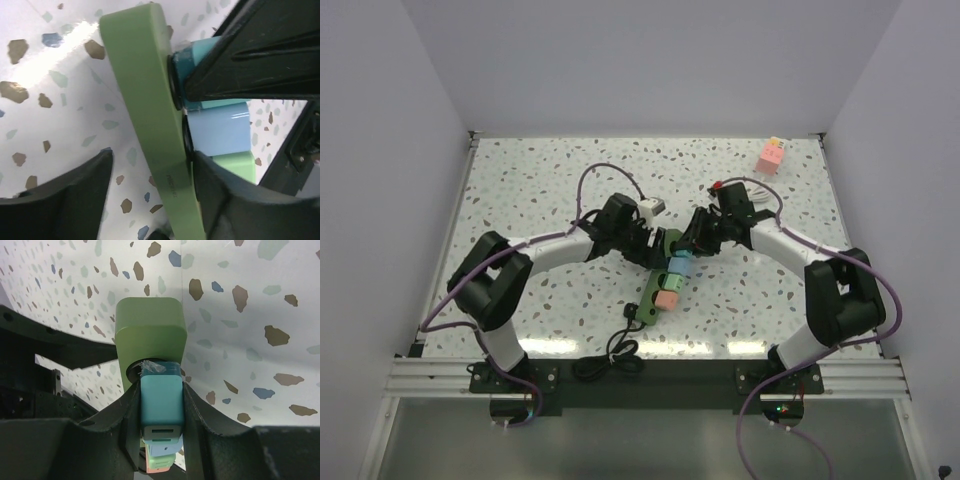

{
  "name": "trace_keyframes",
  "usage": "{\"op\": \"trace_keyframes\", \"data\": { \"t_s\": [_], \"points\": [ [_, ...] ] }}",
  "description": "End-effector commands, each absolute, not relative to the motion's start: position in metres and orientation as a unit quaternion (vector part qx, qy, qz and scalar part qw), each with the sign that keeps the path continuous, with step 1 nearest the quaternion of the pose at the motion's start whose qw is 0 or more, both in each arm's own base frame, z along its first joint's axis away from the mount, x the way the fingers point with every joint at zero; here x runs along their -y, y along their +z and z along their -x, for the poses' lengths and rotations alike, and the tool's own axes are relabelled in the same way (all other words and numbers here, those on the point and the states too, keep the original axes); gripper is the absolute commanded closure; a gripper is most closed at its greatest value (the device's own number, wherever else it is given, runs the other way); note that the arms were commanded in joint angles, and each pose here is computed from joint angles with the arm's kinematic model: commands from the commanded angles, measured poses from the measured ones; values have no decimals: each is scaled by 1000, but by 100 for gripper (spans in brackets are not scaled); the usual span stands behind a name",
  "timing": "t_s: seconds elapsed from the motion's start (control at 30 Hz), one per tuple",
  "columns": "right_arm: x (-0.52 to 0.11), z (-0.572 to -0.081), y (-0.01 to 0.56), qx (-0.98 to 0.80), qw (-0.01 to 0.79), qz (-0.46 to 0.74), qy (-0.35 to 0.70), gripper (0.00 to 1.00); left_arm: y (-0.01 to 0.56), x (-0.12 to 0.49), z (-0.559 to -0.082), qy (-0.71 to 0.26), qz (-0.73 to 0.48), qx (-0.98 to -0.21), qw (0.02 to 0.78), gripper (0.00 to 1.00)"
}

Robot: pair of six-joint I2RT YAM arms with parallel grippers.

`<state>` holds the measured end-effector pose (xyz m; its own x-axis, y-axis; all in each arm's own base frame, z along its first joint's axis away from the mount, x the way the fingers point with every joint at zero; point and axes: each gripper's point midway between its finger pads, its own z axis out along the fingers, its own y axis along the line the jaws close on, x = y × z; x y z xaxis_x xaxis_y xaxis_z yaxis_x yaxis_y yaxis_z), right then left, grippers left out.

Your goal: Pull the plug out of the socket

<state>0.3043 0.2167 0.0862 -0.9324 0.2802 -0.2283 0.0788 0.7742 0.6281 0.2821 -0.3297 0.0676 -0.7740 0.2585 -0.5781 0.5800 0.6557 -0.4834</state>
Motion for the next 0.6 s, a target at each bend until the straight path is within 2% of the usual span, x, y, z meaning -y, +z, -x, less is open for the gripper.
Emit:
{"op": "trace_keyframes", "data": {
  "t_s": [0.0, 0.07, 0.1, 0.17, 0.2, 0.43, 0.57],
  "points": [
    [-237, -299, 120, -905, 170, -45, 388, 100, 66, 342, -269, -389, -275, -851, 222, 36],
    [-238, -300, 120, -904, 168, -46, 390, 100, 64, 344, -269, -394, -274, -848, 226, 54],
    [-238, -301, 120, -904, 168, -47, 391, 100, 60, 341, -270, -388, -268, -853, 224, 73],
    [-239, -302, 119, -904, 168, -49, 390, 100, 53, 337, -273, -373, -259, -863, 222, 88],
    [-239, -303, 118, -904, 169, -49, 389, 100, 50, 336, -273, -368, -256, -866, 222, 100],
    [-237, -300, 116, -900, 176, -58, 394, 100, 31, 311, -290, -285, -191, -910, 232, 100],
    [-225, -282, 125, -898, 197, -59, 389, 100, 24, 287, -298, -229, -147, -929, 251, 100]
  ]
}}
